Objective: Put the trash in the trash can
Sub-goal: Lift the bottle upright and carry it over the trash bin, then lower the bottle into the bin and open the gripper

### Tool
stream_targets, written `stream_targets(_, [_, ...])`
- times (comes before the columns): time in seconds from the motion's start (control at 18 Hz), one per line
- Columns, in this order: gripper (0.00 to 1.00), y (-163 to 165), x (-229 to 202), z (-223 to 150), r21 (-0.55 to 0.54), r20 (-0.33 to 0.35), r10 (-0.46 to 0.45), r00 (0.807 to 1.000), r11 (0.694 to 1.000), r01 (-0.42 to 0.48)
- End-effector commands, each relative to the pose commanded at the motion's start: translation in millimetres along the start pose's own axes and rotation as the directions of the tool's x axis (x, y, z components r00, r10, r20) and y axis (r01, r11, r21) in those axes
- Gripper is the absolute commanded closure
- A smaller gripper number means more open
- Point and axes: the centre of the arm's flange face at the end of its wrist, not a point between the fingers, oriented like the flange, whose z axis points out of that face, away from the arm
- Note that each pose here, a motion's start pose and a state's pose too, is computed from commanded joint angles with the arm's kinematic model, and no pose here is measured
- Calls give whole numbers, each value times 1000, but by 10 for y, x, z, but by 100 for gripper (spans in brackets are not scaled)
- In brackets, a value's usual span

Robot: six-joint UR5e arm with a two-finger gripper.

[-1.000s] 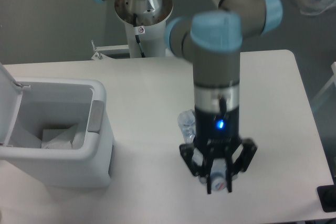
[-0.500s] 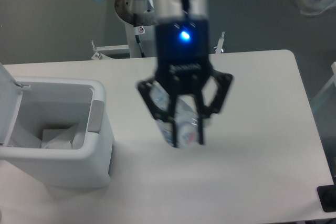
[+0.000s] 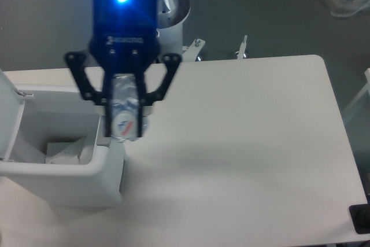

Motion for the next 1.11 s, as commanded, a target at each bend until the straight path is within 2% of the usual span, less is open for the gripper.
stream_targets(0.28, [75, 164, 455, 375, -52, -70, 31, 997, 998, -35])
stream_targets(0.5, [74, 251, 638, 534, -76, -98, 42, 994, 996, -50])
stream_targets(0.89, [74, 408, 697, 792, -119, -110, 41, 993, 991, -54])
stream_targets(0.94, [73, 468, 704, 834, -132, -112, 38, 993, 990, -53])
stream_targets(1.06, [63, 581, 848, 872, -153, -132, 44, 990, 986, -64])
stream_targets(1.11, [63, 646, 881, 875, -164, -137, 46, 989, 984, -69])
